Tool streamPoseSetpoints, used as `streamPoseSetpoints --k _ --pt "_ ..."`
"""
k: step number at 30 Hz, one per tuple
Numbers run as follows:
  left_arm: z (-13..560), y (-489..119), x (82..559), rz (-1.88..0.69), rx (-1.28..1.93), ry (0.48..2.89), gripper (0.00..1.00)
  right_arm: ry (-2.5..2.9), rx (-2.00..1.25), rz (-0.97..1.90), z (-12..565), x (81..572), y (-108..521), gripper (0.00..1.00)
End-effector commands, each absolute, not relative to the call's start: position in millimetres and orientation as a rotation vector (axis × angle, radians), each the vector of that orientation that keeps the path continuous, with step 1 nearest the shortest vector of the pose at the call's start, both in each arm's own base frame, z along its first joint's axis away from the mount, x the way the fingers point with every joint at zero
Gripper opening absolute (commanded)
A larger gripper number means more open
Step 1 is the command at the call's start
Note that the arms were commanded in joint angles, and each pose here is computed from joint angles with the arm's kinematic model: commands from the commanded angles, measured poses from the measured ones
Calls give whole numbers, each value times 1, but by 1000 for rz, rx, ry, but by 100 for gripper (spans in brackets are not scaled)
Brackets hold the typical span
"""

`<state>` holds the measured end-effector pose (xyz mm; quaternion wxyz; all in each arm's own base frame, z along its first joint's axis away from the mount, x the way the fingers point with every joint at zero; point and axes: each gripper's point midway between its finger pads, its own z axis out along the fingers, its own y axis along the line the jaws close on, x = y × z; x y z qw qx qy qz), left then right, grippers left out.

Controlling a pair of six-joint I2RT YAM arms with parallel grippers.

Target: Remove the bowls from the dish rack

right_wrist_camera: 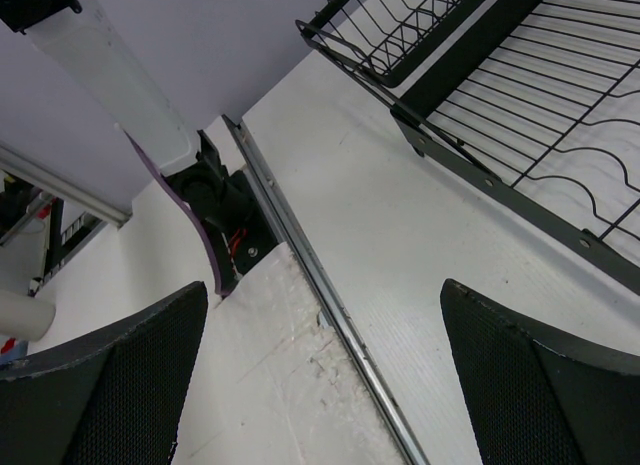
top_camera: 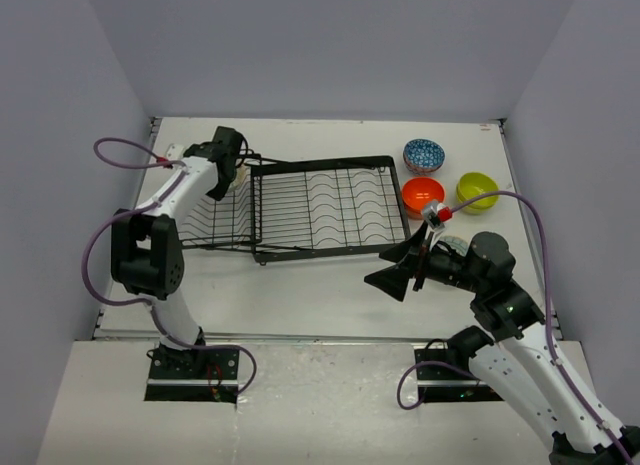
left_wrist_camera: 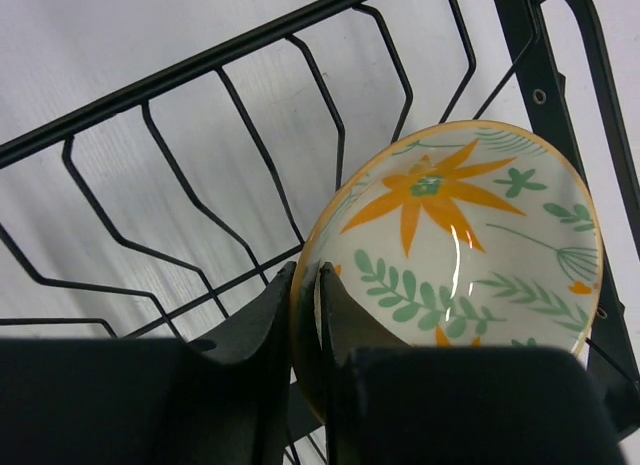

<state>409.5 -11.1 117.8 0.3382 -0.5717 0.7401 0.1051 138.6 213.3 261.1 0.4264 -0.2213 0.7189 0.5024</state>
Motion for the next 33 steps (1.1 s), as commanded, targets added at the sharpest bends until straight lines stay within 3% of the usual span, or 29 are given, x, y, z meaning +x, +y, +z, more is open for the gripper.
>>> streamPoseSetpoints --k 1,11,14,15,17,22,25,33 --pt "152 -16 411 167 -1471 1860 0 1783 -575 1251 261 140 215 99" --pt "250 -28 407 -71 -1204 1750 0 1785 -562 1239 260 146 216 99" --pt "280 -51 413 -194 -877 1771 0 1781 -507 1220 265 153 214 99" --pt "316 -82 414 -329 -646 1723 0 1768 -484 1212 270 155 213 99" --pt "322 -118 402 -416 -455 1735 0 1773 -367 1169 281 167 206 99" --pt "309 -230 321 -465 -88 1831 0 1784 -92 1008 305 197 179 99" --pt "298 -251 298 -538 -13 1861 0 1799 -83 895 318 210 172 99" --pt "270 -299 265 -570 146 1936 0 2142 -147 477 257 239 179 97"
